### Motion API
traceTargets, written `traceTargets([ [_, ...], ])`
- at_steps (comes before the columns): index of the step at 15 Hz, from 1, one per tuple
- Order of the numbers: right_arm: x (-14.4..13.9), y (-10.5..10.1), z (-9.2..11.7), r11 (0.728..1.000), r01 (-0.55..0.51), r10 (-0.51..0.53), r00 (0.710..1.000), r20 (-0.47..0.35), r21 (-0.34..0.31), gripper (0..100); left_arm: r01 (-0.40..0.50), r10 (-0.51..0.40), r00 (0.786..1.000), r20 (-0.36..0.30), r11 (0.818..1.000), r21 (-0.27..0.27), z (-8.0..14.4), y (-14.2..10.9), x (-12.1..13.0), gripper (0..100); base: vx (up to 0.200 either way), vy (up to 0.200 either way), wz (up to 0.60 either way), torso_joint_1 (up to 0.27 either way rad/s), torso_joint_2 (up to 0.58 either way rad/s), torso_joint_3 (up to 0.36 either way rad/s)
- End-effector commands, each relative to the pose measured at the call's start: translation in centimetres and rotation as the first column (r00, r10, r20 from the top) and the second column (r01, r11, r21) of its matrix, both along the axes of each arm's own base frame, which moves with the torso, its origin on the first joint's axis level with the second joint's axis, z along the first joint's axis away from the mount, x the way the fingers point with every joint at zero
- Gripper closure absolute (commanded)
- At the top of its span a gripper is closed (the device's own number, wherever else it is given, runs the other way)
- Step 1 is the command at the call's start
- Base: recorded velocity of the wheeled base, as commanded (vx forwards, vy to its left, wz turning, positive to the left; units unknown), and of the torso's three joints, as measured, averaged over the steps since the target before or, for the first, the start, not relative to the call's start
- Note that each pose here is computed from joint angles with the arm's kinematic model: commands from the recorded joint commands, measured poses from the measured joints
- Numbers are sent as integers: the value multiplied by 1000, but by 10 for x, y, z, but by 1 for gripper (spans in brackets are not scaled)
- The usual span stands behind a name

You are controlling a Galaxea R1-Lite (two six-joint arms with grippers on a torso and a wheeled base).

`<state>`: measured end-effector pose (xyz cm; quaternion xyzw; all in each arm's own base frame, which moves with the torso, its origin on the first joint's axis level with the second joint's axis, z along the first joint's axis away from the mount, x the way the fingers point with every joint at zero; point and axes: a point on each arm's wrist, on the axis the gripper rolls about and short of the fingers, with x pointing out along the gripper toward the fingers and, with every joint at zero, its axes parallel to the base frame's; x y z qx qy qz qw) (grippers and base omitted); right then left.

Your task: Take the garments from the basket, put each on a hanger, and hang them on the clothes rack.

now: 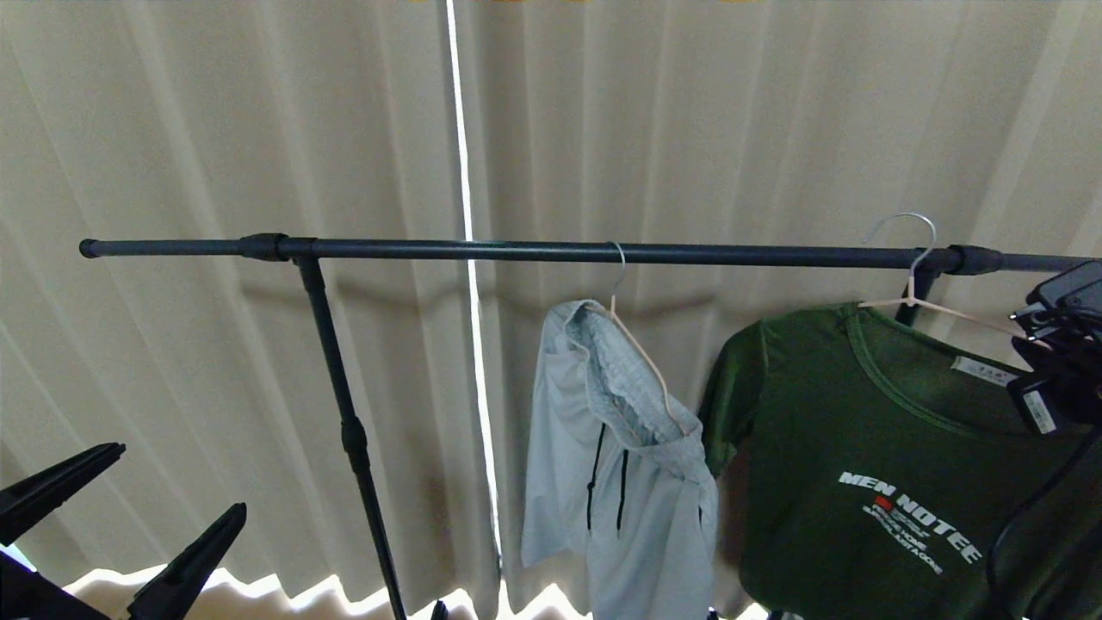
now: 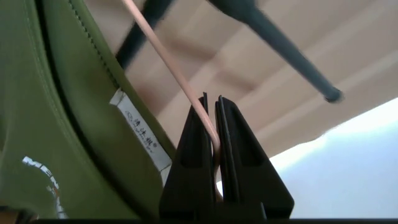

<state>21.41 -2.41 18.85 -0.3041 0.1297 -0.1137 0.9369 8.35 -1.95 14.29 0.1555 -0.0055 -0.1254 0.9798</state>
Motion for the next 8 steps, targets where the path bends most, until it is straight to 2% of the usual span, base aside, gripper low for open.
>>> traceTargets([
  [1, 24, 4, -8, 1000, -13, 13, 999, -41, 1, 100, 0, 0, 1000, 4, 1000, -1, 0, 0, -1, 0, 0, 0, 0, 0, 0, 0],
  [5, 48, 16, -13, 1000, 2, -2, 998, -60, 4, 100, 0, 0, 1000, 7, 1000, -1, 0, 0, -2, 0, 0, 0, 0, 0, 0, 0],
  [8, 51, 19, -21, 1000, 0, 1, 996, -88, 4, 100, 1, -1, 1000, 7, 1000, -1, 0, 0, -2, 0, 0, 0, 0, 0, 0, 0],
])
